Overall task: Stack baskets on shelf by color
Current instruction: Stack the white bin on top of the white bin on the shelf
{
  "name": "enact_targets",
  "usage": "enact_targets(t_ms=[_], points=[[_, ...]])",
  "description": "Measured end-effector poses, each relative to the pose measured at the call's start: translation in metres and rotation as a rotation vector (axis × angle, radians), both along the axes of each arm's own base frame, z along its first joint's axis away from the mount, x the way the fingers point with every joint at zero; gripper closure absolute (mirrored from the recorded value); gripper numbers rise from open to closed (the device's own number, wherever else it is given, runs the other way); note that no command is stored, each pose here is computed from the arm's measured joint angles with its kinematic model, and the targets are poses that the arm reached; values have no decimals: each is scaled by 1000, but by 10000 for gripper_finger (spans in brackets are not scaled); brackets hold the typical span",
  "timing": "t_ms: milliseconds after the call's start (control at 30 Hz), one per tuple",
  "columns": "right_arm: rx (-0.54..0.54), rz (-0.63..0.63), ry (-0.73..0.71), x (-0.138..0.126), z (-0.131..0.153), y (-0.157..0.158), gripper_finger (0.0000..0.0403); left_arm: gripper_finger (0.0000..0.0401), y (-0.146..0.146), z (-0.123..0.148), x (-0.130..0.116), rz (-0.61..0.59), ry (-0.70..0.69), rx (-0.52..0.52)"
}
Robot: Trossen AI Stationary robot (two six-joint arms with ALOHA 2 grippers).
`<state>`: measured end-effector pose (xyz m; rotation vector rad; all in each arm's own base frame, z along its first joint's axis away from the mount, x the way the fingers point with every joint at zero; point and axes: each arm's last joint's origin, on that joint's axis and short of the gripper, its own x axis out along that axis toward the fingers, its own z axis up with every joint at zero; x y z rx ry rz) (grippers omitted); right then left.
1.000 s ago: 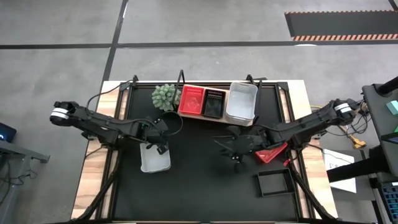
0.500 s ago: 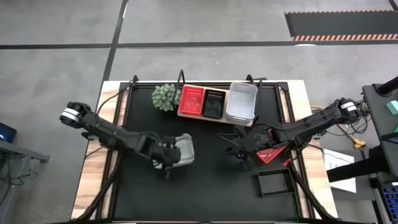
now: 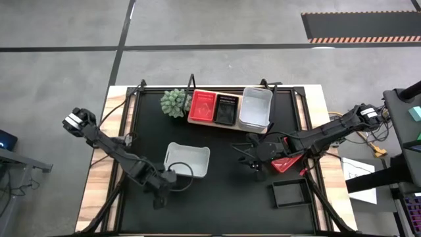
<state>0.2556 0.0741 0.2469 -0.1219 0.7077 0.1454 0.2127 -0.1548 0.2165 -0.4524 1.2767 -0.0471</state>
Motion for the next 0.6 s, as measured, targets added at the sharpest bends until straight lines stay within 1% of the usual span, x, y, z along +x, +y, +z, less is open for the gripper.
enact_targets(t_ms=[100, 167, 200, 233, 333, 367, 400, 433, 500, 567, 600], points=[[-5, 5, -4, 0, 0, 0, 360, 401, 4, -19, -10, 55, 95, -2], [-5, 5, -5, 0, 0, 0, 360, 401, 11, -31, -15, 77, 117, 46], [-5, 5, -5, 0, 0, 0, 360, 401, 17, -35, -16, 101, 115, 94], [-5, 5, -7, 0, 0, 0, 360, 401, 24, -39, -16, 152, 113, 164], [0, 5, -18, 1, 1, 0, 360, 401, 48, -41, -25, 364, 167, 407], [0, 5, -19, 1, 1, 0, 360, 401, 52, -39, -29, 410, 190, 466], [0, 5, -18, 1, 1, 0, 360, 401, 54, -37, -31, 433, 208, 487], [0, 5, -18, 1, 1, 0, 360, 401, 53, -34, -32, 436, 222, 480], [2, 3, -18, 1, 1, 0, 360, 401, 51, -30, -30, 411, 216, 433], [2, 3, -18, 1, 1, 0, 360, 401, 48, -24, -25, 374, 159, 378], [2, 3, -18, 1, 1, 0, 360, 401, 45, -20, -21, 350, 118, 328]])
